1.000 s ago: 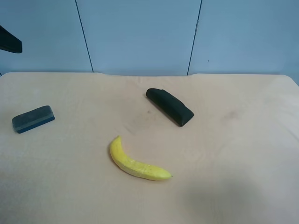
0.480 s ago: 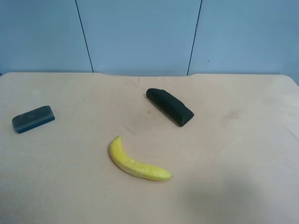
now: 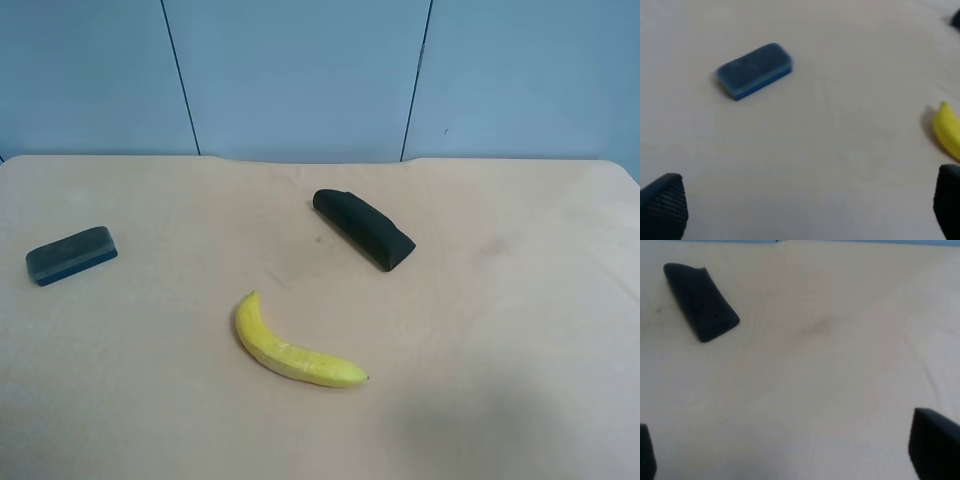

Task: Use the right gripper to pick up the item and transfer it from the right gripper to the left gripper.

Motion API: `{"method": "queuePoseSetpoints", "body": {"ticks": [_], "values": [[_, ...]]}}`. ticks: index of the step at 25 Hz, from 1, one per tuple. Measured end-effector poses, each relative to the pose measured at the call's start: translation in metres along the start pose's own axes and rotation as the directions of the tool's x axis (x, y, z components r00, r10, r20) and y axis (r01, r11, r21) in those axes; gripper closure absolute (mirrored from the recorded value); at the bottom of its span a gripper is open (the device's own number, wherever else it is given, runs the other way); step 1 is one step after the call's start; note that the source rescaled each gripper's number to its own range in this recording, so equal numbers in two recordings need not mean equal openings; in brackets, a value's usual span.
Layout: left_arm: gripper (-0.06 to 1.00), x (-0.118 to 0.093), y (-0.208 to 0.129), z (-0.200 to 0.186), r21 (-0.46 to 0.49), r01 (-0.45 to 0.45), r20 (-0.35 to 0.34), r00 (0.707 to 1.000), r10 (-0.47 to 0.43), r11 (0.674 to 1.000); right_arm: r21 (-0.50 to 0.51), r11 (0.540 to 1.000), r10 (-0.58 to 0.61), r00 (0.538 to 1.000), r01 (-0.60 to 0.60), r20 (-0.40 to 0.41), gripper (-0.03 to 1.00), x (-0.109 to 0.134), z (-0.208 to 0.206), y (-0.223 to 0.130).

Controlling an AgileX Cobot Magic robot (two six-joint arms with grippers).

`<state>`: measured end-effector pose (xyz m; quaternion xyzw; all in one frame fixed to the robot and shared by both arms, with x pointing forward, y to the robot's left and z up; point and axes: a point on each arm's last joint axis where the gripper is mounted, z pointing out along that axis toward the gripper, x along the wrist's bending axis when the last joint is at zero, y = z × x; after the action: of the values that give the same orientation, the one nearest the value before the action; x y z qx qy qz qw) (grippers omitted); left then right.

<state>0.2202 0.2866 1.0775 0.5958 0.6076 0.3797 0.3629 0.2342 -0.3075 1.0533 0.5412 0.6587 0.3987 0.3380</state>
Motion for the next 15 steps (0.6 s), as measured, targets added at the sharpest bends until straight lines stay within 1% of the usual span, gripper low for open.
{"method": "queuePoseSetpoints", "body": {"ticks": [2, 7, 12, 15], "values": [[-0.05, 0.001, -0.006, 0.002, 0.004, 0.002, -0.018, 1.000, -0.002, 1.000, 0.000, 1.000, 0.000, 1.000, 0.000, 0.000, -0.03, 0.000, 0.000, 0.000], [-0.05, 0.007, -0.016, 0.013, 0.055, 0.000, -0.065, 0.998, 0.004, 0.998, 0.000, 1.000, 0.000, 1.000, 0.000, 0.000, -0.03, 0.000, 0.000, 0.000], [-0.05, 0.009, -0.014, 0.016, 0.023, -0.009, -0.091, 0.996, 0.011, 1.000, 0.000, 1.000, 0.000, 1.000, 0.000, 0.000, -0.03, 0.000, 0.000, 0.000], [-0.05, 0.010, -0.015, 0.021, 0.007, -0.007, -0.074, 0.997, 0.008, 1.000, 0.000, 1.000, 0.000, 1.000, 0.000, 0.000, -0.03, 0.000, 0.000, 0.000]]}}
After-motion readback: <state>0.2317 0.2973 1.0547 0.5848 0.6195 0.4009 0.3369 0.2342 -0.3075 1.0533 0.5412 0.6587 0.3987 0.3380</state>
